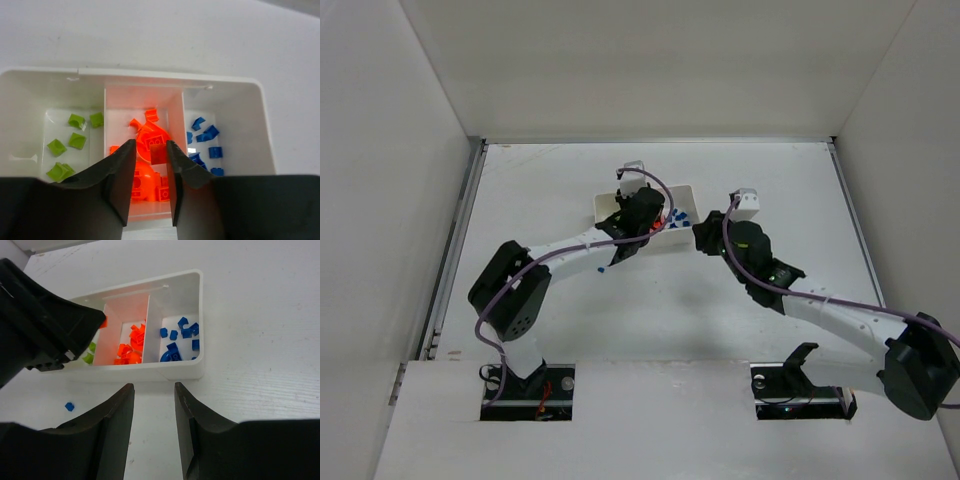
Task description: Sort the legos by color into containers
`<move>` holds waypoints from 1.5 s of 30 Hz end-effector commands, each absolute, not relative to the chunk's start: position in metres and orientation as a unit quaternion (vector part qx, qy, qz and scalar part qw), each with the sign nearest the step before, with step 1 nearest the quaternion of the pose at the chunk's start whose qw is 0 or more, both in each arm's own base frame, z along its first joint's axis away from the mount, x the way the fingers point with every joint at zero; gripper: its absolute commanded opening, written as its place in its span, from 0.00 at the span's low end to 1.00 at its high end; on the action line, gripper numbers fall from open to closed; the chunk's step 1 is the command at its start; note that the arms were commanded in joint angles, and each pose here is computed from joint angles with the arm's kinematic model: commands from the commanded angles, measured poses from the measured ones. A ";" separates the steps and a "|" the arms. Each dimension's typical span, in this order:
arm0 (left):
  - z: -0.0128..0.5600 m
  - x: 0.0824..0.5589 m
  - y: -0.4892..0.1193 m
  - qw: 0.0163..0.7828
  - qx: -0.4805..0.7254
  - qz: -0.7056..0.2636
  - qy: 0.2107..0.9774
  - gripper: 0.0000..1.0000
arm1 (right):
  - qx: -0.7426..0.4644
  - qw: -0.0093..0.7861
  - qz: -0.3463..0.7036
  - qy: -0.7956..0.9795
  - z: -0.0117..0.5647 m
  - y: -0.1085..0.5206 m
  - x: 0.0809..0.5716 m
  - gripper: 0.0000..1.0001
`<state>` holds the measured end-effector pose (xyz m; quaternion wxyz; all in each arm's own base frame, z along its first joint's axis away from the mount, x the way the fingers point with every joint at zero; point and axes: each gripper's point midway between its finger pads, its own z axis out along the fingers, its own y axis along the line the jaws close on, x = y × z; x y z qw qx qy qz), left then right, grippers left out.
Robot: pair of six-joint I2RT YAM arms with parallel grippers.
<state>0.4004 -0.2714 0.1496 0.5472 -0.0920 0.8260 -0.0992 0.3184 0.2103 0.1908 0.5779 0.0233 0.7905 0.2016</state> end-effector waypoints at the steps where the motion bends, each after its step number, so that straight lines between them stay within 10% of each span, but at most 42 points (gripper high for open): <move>1: 0.157 0.406 -0.277 0.551 -0.083 -0.109 0.823 0.30 | 0.031 0.584 0.220 0.781 0.200 0.215 0.312 0.44; 13: 0.159 0.386 -0.215 0.549 -0.128 -0.129 0.816 0.37 | -0.026 0.551 0.241 0.799 0.178 0.290 0.286 0.42; 30: 0.189 0.376 -0.284 0.486 -0.127 -0.288 0.815 0.33 | -0.016 0.577 0.260 0.774 0.211 0.298 0.312 0.43; 45: 0.159 0.418 -0.255 0.519 -0.119 -0.158 0.832 0.43 | -0.008 0.579 0.253 0.775 0.214 0.278 0.307 0.44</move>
